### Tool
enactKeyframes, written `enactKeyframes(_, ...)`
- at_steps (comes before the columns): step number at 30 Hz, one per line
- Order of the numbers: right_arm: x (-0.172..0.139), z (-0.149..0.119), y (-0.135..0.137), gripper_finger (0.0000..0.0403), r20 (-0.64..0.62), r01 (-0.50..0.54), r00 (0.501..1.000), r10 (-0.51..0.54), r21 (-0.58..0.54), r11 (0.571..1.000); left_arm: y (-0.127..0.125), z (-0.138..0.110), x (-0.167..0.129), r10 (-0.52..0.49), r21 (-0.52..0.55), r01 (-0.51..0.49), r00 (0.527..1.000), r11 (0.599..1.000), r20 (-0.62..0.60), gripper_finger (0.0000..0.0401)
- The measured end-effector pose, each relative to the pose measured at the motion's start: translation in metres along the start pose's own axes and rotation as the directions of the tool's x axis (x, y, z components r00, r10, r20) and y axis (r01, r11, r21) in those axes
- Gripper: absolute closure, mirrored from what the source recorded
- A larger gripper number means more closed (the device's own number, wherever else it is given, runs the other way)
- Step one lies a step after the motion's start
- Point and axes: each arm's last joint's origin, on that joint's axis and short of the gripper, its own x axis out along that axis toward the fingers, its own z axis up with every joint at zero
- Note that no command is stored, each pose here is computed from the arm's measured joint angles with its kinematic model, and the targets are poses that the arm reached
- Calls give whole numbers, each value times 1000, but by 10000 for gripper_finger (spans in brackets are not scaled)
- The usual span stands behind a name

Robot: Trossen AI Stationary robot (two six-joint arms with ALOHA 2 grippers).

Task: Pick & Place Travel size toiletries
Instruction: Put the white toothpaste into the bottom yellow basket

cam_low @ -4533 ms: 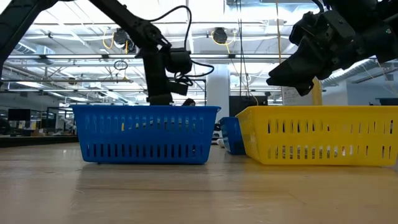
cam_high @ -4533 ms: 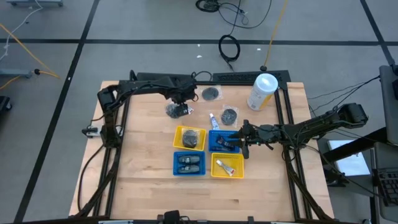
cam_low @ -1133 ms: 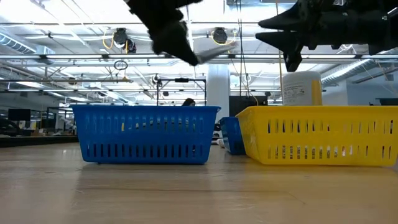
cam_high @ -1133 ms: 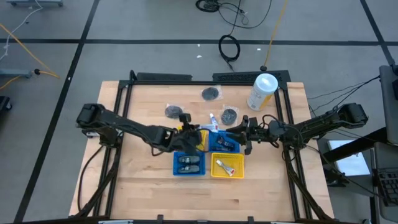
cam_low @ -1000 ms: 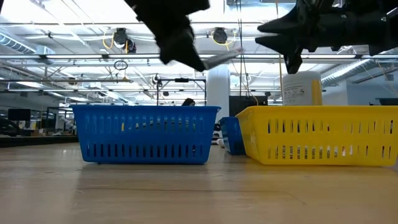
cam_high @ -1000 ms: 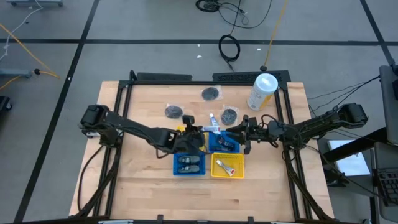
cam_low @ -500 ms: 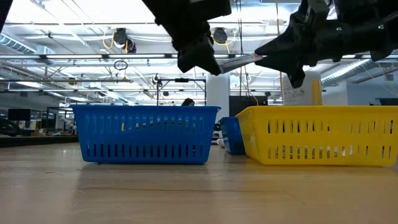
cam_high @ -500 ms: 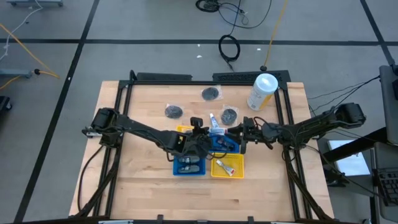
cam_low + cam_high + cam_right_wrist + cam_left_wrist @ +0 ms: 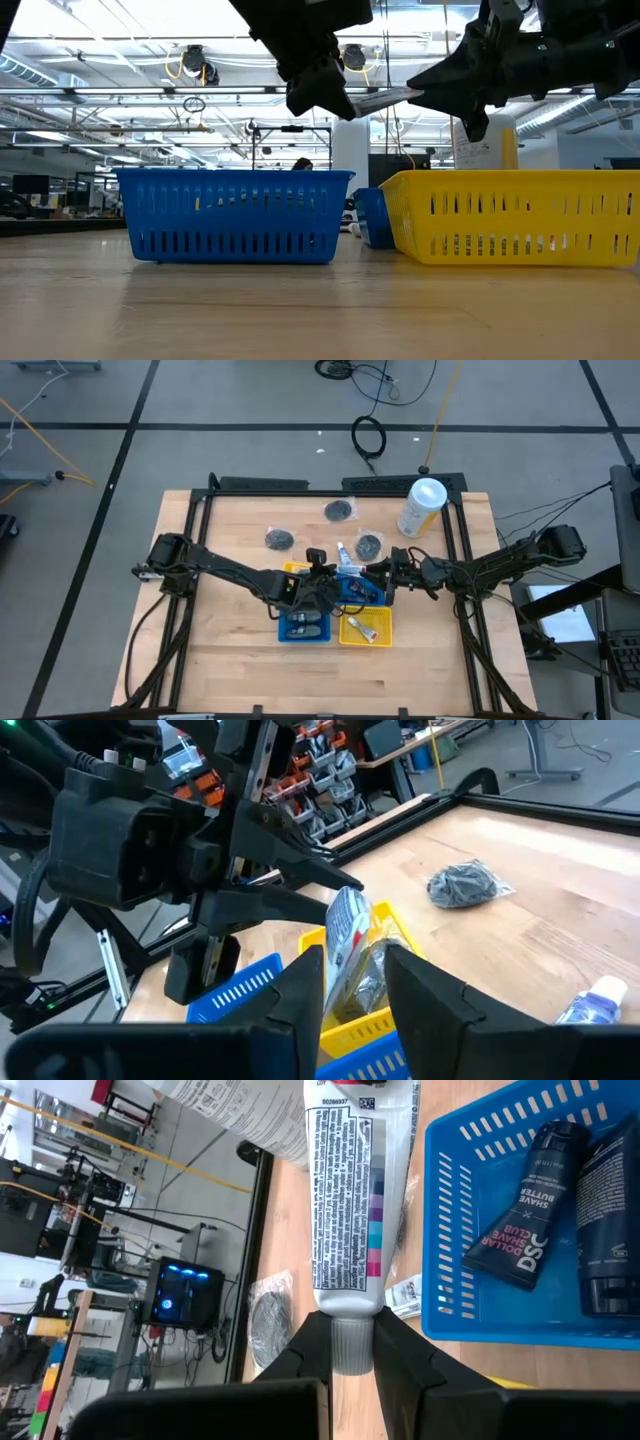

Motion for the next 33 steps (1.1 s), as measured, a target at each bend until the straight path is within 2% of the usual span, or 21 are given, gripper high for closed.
enactKeyframes(4, 0, 0, 0, 327, -1, 0, 1000, 0, 6, 1000, 0, 0, 0, 0, -3, 0, 1000, 1000, 1, 371)
enactKeyframes(11, 0, 0, 0, 397, -2, -1, 1000, 1, -12, 1000, 0, 0, 0, 0, -9, 0, 1000, 1000, 1, 371)
enactKeyframes(21, 0, -1, 0, 402, -9, 0, 1000, 0, -29, 1000, 0, 0, 0, -2, -43, 2, 1000, 999, 1, 330)
enactKeyframes(33, 0, -2, -1, 402, -20, 3, 1000, -4, -44, 999, -1, 0, -1, -20, -57, 20, 1000, 998, 7, 324)
